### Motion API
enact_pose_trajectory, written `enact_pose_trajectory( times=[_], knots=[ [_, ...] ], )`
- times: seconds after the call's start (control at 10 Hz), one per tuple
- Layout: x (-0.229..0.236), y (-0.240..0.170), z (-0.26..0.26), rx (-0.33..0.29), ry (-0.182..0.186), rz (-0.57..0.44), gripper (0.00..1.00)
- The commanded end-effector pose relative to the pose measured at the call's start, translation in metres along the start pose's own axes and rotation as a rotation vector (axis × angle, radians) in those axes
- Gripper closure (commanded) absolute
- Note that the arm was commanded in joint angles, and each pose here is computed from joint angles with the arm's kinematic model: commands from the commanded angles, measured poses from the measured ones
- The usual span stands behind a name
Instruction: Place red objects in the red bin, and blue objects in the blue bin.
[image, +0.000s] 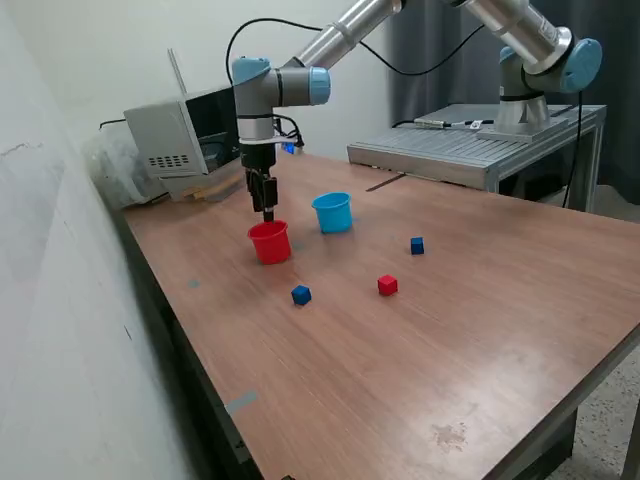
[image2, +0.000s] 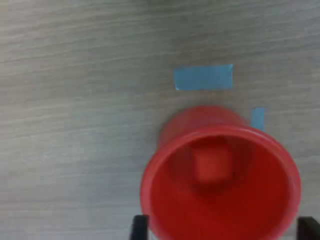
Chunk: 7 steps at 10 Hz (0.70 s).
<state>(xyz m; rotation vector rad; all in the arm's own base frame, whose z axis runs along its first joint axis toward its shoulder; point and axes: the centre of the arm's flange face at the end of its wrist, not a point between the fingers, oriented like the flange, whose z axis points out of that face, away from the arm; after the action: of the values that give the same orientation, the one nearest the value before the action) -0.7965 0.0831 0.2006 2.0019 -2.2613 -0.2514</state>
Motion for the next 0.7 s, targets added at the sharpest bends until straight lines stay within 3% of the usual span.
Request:
enact_pose_trajectory(
  times=[0.0, 0.3, 0.5, 0.6],
  knots=[
    [0.006, -0.004, -0.035, 0.04, 0.01, -0.003, 0.0],
    [0.021, -0.033, -0.105, 0.123, 0.03, 0.017, 0.0],
    [0.051, -0.065, -0.117, 0.167, 0.038, -0.019, 0.0],
    [0.065, -0.085, -0.113, 0.226, 0.047, -0.035, 0.0]
  ],
)
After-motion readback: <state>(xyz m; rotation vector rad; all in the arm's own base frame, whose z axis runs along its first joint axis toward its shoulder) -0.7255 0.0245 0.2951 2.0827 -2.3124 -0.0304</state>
